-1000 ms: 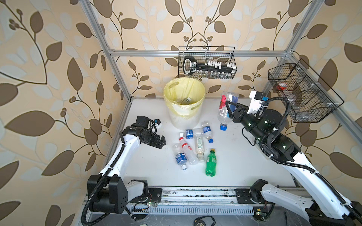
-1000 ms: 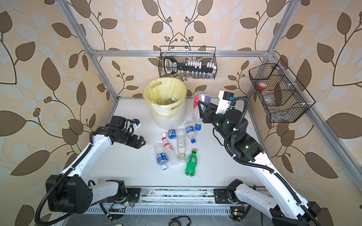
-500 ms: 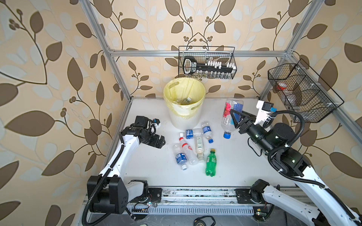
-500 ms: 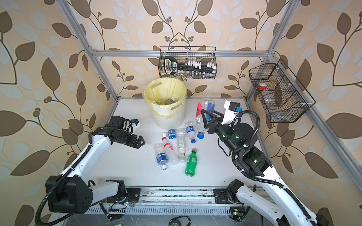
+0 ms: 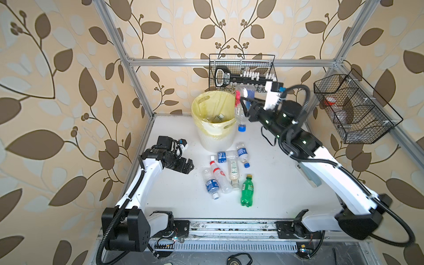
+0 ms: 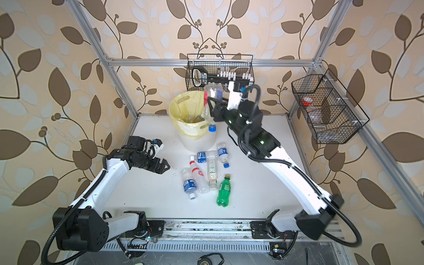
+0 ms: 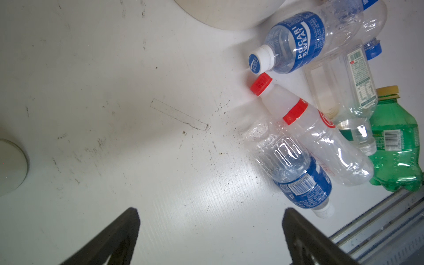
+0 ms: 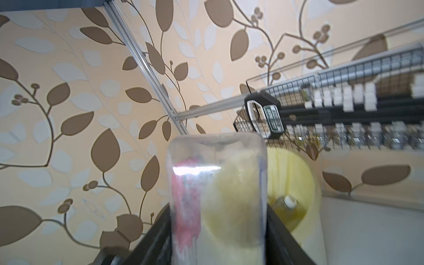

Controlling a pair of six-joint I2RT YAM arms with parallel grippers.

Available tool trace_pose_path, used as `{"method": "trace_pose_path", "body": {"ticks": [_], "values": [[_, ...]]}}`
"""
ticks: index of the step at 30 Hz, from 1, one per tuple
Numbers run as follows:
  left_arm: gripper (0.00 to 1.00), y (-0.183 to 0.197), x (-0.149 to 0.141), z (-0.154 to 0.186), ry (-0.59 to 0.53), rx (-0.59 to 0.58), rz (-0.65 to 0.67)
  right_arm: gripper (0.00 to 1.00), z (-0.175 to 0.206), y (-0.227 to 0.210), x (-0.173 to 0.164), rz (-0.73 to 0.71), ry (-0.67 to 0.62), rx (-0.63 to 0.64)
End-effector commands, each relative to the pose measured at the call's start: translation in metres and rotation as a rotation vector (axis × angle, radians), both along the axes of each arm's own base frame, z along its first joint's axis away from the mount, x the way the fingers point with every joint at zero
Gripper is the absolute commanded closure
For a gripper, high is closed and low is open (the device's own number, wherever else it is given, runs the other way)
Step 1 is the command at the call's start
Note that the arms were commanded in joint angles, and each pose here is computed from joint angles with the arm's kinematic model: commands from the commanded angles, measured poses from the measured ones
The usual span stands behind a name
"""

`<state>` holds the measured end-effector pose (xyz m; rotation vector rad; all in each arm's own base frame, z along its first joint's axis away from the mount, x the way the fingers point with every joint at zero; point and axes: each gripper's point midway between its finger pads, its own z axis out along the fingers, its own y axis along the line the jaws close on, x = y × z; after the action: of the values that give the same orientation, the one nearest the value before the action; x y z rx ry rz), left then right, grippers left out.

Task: Throw the plastic bottles in the bin
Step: Throw the plastic bottle into the trash bin.

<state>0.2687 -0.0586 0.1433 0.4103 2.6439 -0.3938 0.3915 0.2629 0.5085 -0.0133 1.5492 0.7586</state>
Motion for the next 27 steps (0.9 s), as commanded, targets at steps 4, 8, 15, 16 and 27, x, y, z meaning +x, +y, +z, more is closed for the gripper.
{"method": "trace_pose_path", "body": {"ticks": [4, 8, 15, 16, 27], "values": [[0.01, -0.004, -0.010, 0.016, -0.044, -0.062, -0.029, 0.03, 0.004, 0.038, 0.073, -0.089, 0.037, -0.144], [0.01, -0.005, -0.010, 0.017, -0.043, -0.073, -0.036, 0.00, 0.017, 0.036, 0.058, -0.092, 0.029, -0.142], [0.01, -0.007, -0.006, 0.016, -0.024, -0.085, -0.040, 0.00, 0.004, 0.003, -0.006, -0.056, -0.002, -0.053], [0.01, -0.008, -0.007, 0.016, -0.022, -0.088, -0.044, 0.00, -0.004, -0.004, -0.014, -0.054, 0.009, -0.049], [0.01, -0.014, -0.006, 0.029, -0.032, -0.132, -0.048, 0.00, -0.101, -0.058, -0.053, -0.154, 0.188, -0.077]]}}
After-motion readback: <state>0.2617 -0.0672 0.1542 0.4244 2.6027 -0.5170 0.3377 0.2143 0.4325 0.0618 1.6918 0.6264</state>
